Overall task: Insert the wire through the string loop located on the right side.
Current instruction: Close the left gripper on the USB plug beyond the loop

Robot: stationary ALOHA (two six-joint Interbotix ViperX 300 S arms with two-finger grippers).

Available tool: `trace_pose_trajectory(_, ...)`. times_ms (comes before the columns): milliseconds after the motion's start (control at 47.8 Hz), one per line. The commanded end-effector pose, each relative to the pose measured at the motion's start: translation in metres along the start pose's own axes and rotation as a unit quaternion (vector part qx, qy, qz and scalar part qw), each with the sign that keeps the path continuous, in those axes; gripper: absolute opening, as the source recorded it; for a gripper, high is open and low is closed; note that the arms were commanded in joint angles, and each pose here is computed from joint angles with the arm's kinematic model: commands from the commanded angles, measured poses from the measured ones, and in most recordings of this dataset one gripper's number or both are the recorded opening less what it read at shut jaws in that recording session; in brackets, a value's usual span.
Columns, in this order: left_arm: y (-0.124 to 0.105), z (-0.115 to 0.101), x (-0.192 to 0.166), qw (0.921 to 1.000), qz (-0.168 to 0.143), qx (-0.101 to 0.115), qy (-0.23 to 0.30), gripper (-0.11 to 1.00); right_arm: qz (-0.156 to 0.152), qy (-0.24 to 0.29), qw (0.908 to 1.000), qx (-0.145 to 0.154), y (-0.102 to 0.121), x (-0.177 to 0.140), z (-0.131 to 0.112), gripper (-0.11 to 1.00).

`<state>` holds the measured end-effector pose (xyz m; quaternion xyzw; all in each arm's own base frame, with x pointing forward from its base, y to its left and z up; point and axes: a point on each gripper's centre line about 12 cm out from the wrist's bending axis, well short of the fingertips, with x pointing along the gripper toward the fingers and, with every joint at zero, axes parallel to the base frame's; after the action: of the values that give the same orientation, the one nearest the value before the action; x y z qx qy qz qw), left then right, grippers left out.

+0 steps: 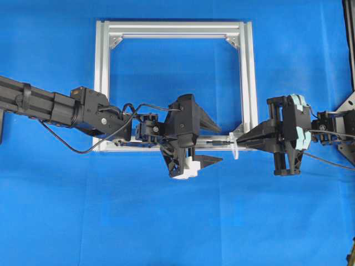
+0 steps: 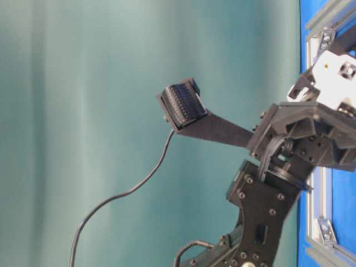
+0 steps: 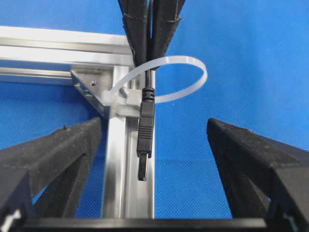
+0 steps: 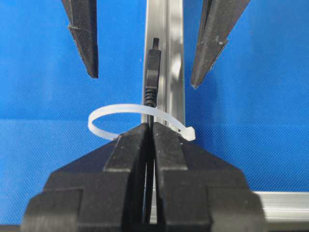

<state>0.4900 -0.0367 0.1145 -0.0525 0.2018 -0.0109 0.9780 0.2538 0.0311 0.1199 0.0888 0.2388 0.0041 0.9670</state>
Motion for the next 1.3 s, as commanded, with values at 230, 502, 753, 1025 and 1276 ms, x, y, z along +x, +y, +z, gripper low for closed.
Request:
trace_pose_trajectory(230,-0.0012,0.0141,-0.0015,0.9998,-0.002,0.001,-0.018,0.86,0.004,-0.014,0.9999,0.0,0.0024,0.0021,0.0085,-0.04)
trace_pose_trajectory(502,0.0031,0.0144,-0.0005,1.0,0.002,-0.002,-0.008,0.6,0.004,-0.014,0.9999,0.0,0.0024,0.0021,0.0085,-0.04)
trace_pose_trajectory(753,0.0076,0.0152,-0.0004,0.9999,0.007,-0.003,-0.009,0.08,0.004,-0.015,0.9999,0.0,0.0028,0.0019,0.0088,-0.04)
trace_pose_trajectory(1025,0.0071,0.0133,-0.0008,1.0,0.006,-0.003,-0.005,0.08,0.005,-0.013,0.9999,-0.003,0.0034,0.0021,0.0087,-0.04)
trace_pose_trajectory(1276,0.0072,0.0127,-0.0009,1.0,0.006,-0.003,-0.005,0.08,0.004,0.001,1.0,-0.001,0.0031,0.0011,0.0066,0.01)
